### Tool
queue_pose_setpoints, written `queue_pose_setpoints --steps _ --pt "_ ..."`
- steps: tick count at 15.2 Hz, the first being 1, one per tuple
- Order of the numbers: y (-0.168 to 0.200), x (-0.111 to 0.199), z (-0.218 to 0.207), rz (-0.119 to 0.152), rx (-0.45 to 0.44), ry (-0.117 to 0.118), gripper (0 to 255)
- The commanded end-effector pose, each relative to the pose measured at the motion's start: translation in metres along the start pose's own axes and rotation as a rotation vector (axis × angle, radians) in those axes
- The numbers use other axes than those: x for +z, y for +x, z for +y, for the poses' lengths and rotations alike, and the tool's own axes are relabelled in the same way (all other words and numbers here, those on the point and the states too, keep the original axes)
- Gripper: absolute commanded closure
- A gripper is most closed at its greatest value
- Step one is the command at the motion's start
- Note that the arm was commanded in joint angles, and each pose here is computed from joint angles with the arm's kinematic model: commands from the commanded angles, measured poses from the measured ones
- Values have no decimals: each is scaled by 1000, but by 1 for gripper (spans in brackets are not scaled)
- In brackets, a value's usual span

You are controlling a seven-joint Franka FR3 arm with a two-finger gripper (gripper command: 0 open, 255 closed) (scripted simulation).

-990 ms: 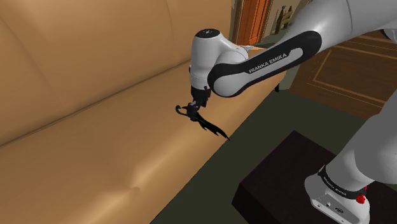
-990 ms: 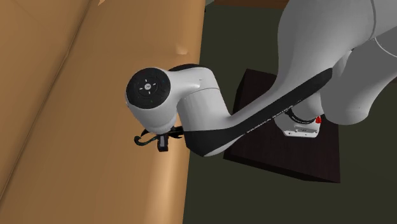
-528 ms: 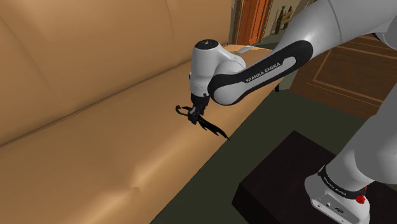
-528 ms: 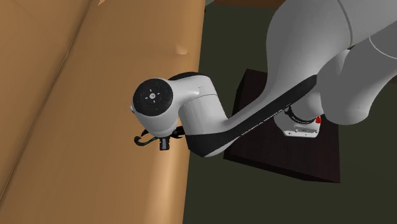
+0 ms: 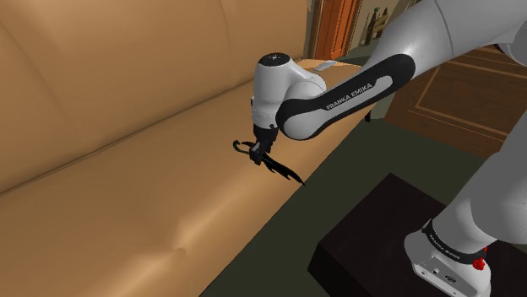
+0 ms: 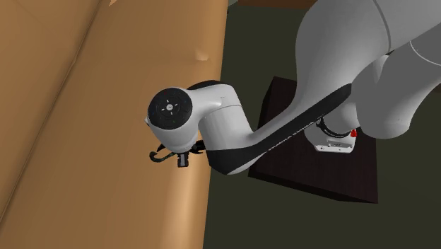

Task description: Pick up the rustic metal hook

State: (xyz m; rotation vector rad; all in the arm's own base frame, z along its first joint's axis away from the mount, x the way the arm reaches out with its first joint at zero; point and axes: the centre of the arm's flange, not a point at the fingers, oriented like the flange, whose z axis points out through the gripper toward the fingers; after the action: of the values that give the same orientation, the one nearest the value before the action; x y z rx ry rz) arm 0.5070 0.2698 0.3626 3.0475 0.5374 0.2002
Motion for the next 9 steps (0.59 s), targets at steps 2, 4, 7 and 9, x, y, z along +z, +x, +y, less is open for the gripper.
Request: queue_pose_setpoints --steps 2,4,7,9 --pt "1 -6 1 2 0 0 255" --pt "2 -16 2 2 1 0 255" --pt "4 -32 3 2 1 0 255" --pt "5 -42 3 2 1 0 255"
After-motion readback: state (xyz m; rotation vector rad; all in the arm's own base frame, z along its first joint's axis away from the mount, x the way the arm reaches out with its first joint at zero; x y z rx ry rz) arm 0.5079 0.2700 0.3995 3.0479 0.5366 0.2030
